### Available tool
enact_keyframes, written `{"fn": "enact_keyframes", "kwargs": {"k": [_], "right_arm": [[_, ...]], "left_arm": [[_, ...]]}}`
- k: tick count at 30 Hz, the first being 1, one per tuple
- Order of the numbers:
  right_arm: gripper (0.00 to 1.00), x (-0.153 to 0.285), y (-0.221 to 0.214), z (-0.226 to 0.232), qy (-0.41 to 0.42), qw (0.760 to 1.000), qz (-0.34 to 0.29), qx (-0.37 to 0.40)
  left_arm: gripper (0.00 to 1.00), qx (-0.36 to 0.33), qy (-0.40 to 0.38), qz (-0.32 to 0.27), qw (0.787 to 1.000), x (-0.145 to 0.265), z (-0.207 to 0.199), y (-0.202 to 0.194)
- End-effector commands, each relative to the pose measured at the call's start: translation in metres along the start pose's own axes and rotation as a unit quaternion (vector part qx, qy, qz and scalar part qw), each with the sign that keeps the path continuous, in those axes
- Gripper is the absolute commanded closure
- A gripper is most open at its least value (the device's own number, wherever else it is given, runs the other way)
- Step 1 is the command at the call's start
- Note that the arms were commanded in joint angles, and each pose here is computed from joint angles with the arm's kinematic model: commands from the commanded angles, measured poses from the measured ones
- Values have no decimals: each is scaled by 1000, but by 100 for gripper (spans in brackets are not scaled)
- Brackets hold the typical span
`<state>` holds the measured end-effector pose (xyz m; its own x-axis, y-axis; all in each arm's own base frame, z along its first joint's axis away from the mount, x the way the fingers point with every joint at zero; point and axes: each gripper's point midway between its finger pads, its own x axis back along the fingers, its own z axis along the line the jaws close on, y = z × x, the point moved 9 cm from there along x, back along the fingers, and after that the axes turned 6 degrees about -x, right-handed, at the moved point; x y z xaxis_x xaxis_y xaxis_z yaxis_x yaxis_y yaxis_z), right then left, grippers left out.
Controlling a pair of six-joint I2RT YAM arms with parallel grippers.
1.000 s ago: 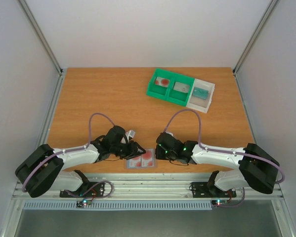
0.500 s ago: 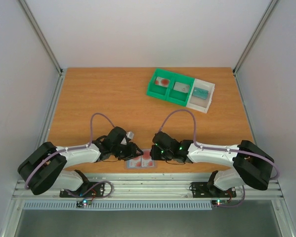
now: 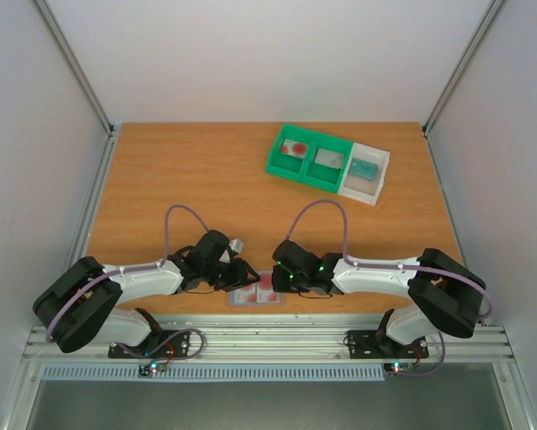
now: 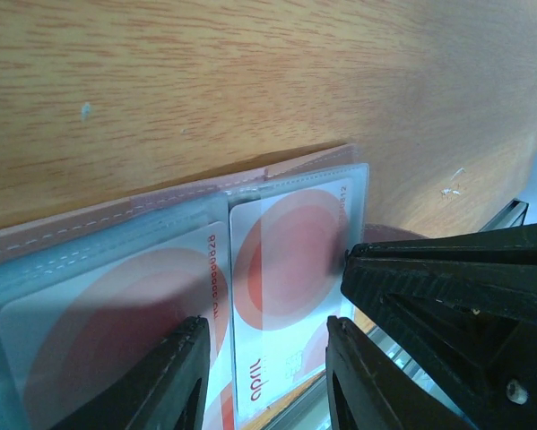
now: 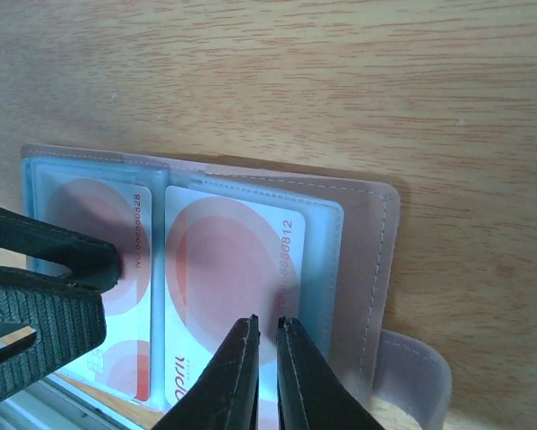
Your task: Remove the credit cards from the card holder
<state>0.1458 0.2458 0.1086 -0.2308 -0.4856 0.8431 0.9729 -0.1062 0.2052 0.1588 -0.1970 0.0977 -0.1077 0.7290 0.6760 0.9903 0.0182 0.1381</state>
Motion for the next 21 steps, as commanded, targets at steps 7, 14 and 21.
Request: {"fn": "enact_keyframes", "kwargs": {"k": [7,14,21], "right_arm": [[96,-12,-7,-14,-25,1000,5,-11],[97,-15,-12,-22,-29,999,11,-21],[97,-15,-13,-22,-24,999,11,-22]], "left_arm": [[63,-3,22,-5,1000,-5,8,-1],[63,0,23,-8,1000,-7,8,1],[66,6,16,-8,1000,-9,8,2]]}}
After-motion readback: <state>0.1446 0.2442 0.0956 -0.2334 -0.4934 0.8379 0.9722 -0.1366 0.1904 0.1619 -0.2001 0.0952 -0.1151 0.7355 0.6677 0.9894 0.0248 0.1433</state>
